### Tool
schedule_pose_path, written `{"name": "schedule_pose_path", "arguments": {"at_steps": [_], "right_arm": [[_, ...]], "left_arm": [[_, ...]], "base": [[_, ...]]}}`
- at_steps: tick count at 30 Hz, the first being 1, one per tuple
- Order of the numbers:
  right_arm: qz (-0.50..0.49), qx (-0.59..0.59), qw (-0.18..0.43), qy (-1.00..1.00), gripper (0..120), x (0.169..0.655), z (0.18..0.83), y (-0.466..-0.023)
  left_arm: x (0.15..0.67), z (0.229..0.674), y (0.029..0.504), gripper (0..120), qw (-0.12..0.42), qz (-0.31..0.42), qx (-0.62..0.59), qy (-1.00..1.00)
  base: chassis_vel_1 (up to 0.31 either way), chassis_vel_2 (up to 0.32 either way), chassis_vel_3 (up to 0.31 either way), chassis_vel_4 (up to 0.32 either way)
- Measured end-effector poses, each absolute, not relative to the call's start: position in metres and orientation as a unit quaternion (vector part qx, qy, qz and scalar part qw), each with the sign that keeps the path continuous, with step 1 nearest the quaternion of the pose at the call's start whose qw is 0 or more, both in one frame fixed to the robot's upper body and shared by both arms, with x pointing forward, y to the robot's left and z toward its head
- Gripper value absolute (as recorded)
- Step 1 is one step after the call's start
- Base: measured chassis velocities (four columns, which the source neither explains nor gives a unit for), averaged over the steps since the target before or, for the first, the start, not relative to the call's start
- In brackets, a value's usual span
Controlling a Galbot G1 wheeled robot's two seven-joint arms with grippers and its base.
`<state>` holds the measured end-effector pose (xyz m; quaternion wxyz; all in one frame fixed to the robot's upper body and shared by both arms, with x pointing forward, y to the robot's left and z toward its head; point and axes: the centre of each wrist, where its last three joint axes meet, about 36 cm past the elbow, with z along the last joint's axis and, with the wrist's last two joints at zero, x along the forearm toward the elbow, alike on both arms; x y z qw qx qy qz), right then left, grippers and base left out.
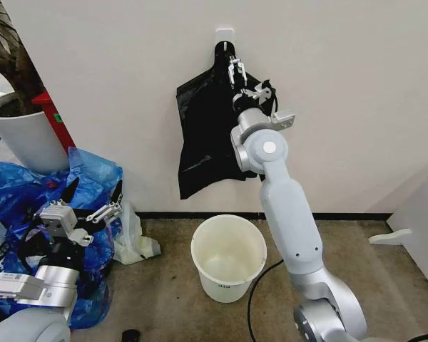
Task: Place the garbage bag over the trash bin.
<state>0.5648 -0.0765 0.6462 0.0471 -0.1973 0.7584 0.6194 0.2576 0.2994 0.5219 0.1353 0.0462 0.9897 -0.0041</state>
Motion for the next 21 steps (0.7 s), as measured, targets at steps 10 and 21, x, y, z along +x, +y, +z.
{"name": "schedule_pose_path", "arguments": {"at_steps": [10, 21], "right_arm": [[0.612, -0.22, 0.052, 0.758, 98, 0.568, 0.649, -0.067], [0.608, -0.221, 0.05, 0.761, 68, 0.564, 0.639, -0.061]], "left_arm": [[0.256, 0.522, 0.298, 100, 0.136, -0.006, 0.046, 0.99], [0.254, 0.525, 0.296, 100, 0.138, -0.009, 0.048, 0.989]], "base": [[0.0, 0.0, 0.0, 0.0], [0.0, 0.0, 0.0, 0.0]]}}
